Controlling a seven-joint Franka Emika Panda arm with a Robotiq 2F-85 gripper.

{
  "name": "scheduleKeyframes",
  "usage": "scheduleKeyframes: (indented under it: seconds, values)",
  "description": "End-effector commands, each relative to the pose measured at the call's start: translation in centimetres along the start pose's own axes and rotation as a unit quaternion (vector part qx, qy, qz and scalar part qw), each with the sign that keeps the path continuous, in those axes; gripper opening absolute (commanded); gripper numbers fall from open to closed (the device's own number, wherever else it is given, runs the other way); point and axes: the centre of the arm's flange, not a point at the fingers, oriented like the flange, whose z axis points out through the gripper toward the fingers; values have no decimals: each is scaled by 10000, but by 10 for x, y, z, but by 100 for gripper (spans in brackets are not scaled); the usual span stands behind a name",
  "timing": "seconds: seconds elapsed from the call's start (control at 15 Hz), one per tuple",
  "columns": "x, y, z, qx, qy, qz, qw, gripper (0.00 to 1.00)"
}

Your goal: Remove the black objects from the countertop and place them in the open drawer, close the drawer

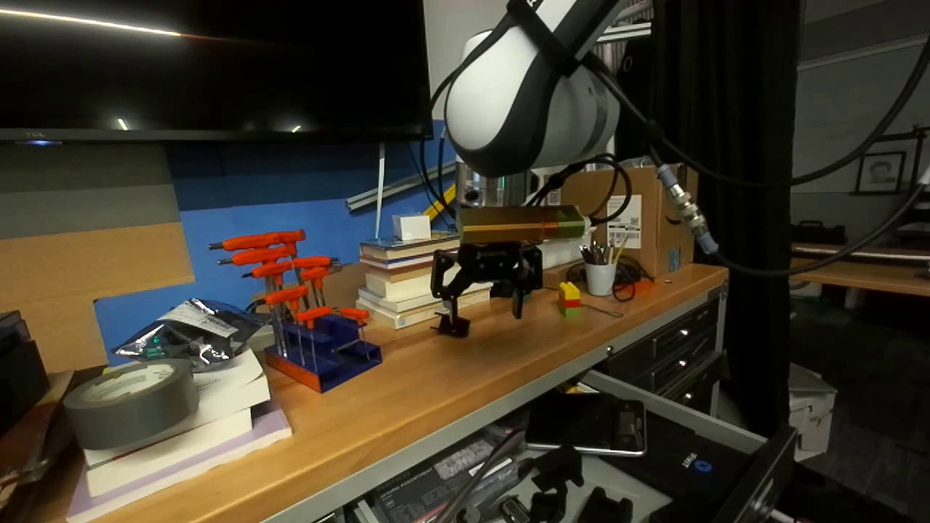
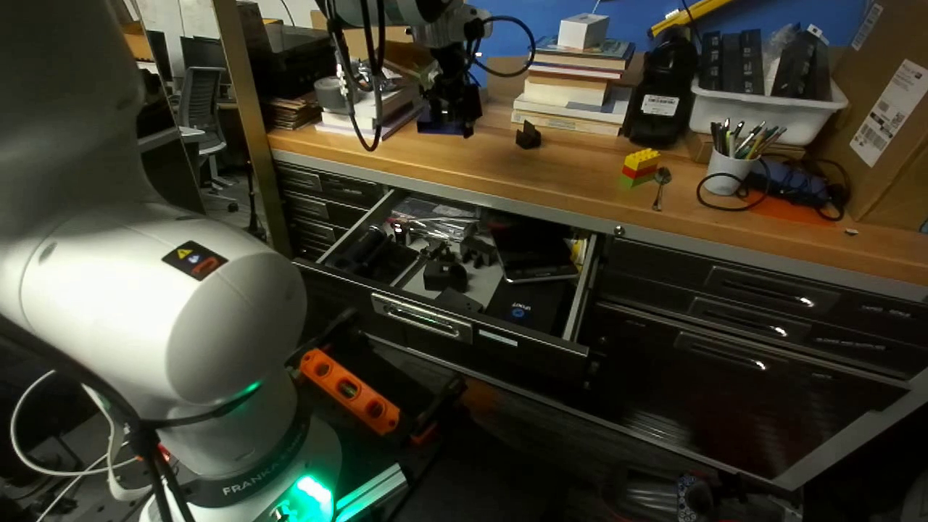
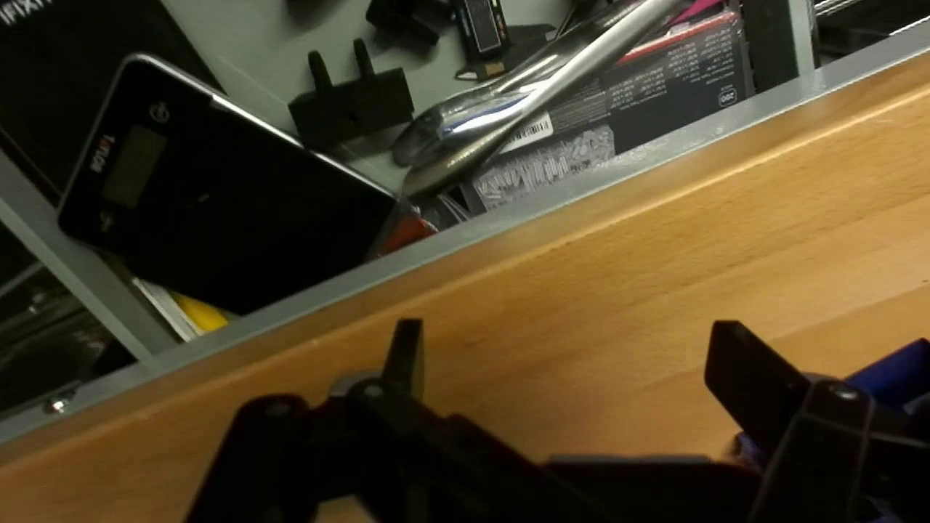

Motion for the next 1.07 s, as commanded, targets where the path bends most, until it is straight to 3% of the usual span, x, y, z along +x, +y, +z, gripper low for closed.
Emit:
scheduleKeyframes:
  seconds: [0.0,0.47,1.0]
  values:
    - [35,-16,3,167,118,-753,9970,100]
    - [94,-52,52,378,124,-1701,9846,100]
    - [154,-64,83,137,669,-1885,9797,100]
